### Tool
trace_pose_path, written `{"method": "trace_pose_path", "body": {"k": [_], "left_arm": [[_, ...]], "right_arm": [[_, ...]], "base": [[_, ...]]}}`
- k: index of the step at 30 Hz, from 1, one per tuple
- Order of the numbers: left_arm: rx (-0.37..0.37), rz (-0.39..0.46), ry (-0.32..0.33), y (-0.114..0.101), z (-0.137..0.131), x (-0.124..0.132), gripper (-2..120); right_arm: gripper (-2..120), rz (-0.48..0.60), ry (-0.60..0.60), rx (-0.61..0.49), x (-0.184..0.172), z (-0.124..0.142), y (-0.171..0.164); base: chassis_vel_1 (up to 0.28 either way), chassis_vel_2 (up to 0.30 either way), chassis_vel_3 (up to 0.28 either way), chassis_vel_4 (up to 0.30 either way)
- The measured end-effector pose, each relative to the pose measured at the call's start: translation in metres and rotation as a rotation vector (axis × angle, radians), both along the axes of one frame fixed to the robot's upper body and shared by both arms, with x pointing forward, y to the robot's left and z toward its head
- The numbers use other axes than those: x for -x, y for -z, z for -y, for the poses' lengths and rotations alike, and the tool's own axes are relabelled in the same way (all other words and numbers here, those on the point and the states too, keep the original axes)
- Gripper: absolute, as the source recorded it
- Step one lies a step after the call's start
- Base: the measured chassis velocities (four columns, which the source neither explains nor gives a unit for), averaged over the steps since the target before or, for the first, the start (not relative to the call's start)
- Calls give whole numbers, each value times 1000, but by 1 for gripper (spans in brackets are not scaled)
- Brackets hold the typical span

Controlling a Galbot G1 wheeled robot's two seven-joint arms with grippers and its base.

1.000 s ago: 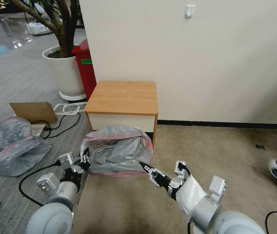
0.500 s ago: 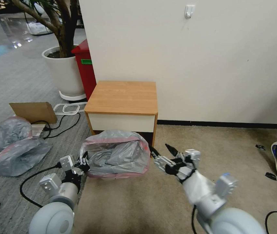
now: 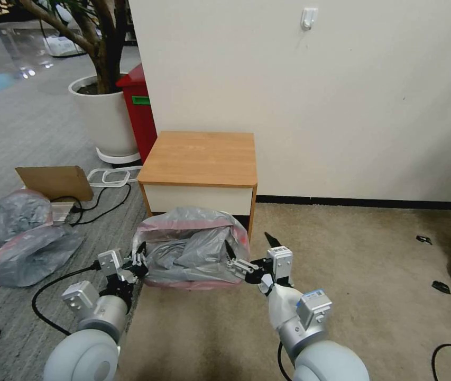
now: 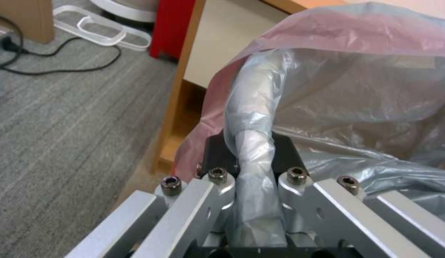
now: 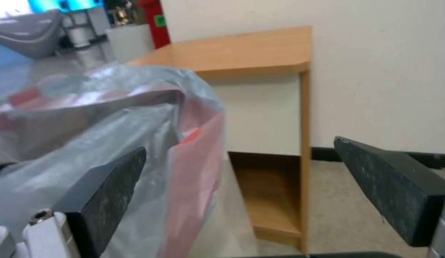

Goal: Pick up the garbage bag from the table and place it over the trash can.

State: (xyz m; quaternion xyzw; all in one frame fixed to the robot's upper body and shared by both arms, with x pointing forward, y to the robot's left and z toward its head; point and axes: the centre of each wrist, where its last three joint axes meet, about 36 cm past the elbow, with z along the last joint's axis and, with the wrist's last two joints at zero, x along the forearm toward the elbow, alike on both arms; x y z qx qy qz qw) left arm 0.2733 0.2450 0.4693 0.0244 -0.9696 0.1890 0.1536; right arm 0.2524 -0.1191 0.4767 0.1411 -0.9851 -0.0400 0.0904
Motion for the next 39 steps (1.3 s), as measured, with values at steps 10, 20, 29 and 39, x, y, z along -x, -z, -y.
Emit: {"method": "trace_pose_path", "body": {"k": [10, 20, 29, 39], "left_arm": [[0, 7, 8, -1, -1, 2, 7], [1, 4, 10, 1, 0, 1, 7], [-3, 10, 13, 0, -1, -1, 7], [2, 10, 22, 0, 2, -1, 7]], "right_arm": [[100, 35, 67, 71, -2, 4, 2], [100, 40, 44, 79, 7, 2, 2], [100, 23, 47, 93, 6, 2, 7], [100, 15, 92, 107, 6, 3, 7]], "base": [[0, 0, 0, 0], [0, 0, 0, 0], [0, 0, 0, 0], [0, 0, 0, 0]]}}
